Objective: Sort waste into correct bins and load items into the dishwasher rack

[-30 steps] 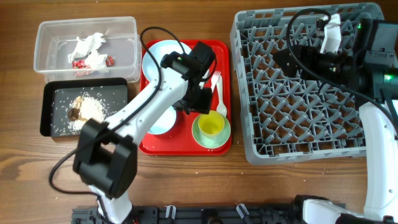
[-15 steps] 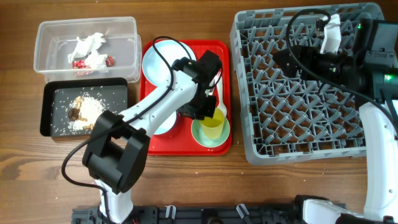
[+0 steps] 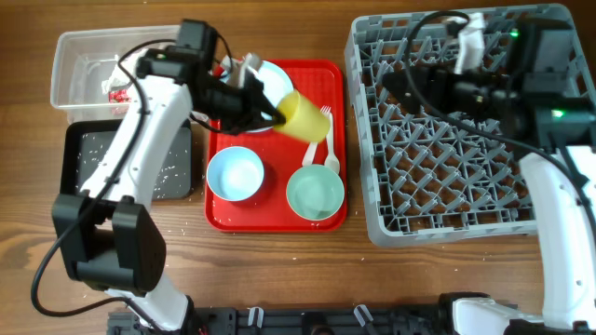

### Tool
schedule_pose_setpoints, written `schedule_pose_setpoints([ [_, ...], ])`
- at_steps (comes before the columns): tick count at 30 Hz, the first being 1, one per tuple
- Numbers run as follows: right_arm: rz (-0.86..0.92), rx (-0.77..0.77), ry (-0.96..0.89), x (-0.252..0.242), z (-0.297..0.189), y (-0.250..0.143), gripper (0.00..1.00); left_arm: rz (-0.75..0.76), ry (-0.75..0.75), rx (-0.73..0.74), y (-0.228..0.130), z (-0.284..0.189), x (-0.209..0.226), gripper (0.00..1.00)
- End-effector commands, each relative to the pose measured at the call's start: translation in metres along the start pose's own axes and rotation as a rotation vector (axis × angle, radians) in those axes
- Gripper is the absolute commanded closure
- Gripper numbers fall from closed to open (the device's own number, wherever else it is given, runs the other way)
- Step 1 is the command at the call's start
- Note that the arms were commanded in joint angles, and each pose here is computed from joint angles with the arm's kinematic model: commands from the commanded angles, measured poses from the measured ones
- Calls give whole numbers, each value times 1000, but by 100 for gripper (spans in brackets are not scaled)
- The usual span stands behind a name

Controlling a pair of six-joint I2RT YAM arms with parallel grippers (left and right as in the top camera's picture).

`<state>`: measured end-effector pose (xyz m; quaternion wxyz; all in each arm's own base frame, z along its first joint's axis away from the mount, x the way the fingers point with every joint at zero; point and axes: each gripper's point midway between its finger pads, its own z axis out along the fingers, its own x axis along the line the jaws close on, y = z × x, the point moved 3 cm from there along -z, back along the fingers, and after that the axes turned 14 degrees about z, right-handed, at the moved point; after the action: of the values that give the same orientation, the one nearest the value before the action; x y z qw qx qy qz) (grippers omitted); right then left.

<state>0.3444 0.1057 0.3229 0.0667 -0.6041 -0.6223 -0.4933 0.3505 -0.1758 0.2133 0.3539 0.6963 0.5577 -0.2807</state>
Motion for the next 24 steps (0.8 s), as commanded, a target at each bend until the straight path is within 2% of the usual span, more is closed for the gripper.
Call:
schedule_pose_setpoints([
  [1, 0, 93, 112, 28, 31, -13, 14, 113, -321, -71, 12, -27, -45, 96],
  [3, -29, 145, 194, 49, 52, -22, 14, 154, -419, -93, 17, -36, -56, 96],
  [8, -91, 172, 343, 72, 68, -22, 14, 182, -496, -96, 17, -42, -66, 96],
  [15, -76, 208, 390, 72, 75, -25, 15, 203, -546, -100, 18, -46, -72, 96],
  [18, -82, 219, 424, 76, 74, -26, 18, 261, -643, -102, 18, -55, -84, 96],
  [24, -158, 221, 521, 96, 75, -30, 21, 252, -643, -99, 19, -55, -85, 96],
])
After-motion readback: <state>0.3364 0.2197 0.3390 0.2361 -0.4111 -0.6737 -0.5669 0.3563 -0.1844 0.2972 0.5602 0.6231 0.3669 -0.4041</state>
